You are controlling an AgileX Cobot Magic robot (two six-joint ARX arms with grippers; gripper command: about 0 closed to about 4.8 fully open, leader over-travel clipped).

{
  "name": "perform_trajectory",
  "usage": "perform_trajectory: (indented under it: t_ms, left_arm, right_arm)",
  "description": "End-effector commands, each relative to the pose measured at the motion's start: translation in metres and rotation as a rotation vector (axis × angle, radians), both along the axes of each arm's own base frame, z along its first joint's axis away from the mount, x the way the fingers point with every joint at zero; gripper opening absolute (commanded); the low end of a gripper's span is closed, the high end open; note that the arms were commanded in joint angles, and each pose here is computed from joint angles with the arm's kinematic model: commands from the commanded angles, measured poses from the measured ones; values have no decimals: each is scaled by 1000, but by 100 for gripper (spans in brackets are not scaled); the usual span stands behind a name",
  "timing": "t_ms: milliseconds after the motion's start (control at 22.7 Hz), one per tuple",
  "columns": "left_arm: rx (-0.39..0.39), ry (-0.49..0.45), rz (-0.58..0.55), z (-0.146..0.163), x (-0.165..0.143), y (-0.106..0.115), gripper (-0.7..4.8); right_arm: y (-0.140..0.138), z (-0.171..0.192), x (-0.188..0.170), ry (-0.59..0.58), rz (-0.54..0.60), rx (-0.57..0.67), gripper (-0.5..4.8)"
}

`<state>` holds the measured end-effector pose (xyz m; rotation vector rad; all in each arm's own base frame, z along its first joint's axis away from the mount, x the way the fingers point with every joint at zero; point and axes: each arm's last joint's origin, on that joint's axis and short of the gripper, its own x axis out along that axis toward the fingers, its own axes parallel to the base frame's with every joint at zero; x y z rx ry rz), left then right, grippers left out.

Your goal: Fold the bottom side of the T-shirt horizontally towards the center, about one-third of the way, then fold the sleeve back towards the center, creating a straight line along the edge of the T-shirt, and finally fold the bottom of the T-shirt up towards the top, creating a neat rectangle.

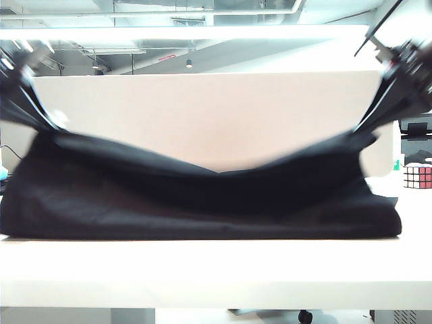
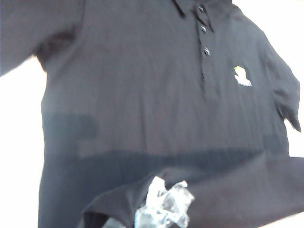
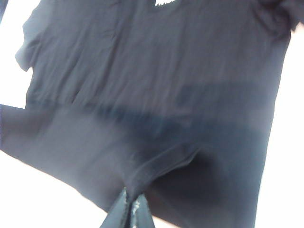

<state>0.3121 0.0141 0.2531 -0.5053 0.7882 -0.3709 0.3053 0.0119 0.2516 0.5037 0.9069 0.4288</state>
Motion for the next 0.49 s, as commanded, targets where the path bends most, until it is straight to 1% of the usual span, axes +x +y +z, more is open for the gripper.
perform_trajectory:
  t_ms: [44,132,265,397,485]
  left_arm:
    - [-1,-47,11,-8,31,3,-6]
    - [-22,-31,25,-21,45,4,-6]
    - [-34,-25,24,-38,57,2,-6]
    - [-39,-83,16,-42,66,-2,-6]
    - [-49,-94,15,-44,73,-6,-6]
  right_arm:
    - [-3,-9,27,-56,-32,-34,-9]
    - [-5,-16,40,-57,-58,-41,-9]
    - [-6,-26,56,-67,-76,-45,-9]
    - [-9,-30,64,-104,-137,-76,-9]
    - [-13,-27,66,-131,-161,-75,-9]
